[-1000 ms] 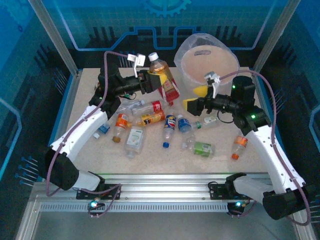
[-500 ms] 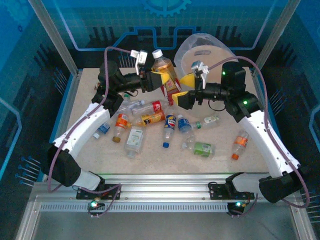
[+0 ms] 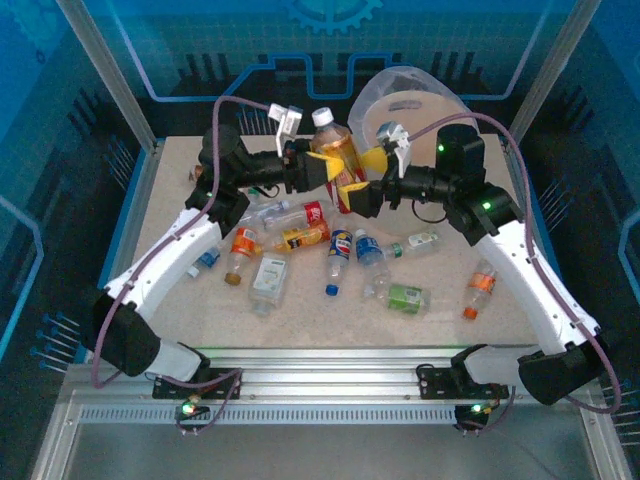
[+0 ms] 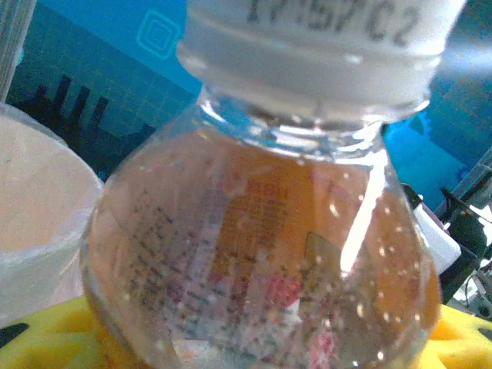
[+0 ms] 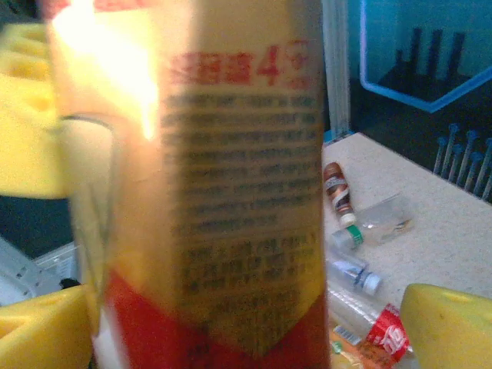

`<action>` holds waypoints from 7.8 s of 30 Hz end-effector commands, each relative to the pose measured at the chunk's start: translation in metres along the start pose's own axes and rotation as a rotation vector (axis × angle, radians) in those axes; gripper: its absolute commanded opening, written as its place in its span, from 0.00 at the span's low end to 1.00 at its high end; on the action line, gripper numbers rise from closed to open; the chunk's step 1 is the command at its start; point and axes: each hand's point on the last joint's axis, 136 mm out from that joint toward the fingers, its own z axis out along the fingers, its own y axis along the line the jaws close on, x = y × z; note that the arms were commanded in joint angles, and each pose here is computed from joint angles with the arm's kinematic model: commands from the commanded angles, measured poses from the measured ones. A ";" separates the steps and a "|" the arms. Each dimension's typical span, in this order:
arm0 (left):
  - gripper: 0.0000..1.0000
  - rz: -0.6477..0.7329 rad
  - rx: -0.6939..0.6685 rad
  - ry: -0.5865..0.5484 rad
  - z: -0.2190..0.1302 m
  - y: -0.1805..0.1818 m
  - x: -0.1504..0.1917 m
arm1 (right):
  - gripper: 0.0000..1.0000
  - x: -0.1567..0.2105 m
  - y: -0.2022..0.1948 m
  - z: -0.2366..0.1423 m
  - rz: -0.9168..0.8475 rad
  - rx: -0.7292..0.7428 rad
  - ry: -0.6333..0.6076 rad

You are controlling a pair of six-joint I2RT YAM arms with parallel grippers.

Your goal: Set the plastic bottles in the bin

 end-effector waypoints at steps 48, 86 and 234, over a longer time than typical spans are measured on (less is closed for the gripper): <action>0.99 0.116 -0.896 -0.261 -0.124 0.030 -0.029 | 0.26 -0.030 -0.165 -0.053 0.287 0.625 0.152; 0.99 -0.066 -1.129 -0.253 -0.169 0.108 -0.002 | 0.30 0.172 -0.285 -0.015 0.398 0.649 0.869; 0.43 -0.385 -0.808 -0.302 -0.119 0.172 -0.047 | 1.00 -0.017 -0.054 -0.015 0.166 0.354 0.106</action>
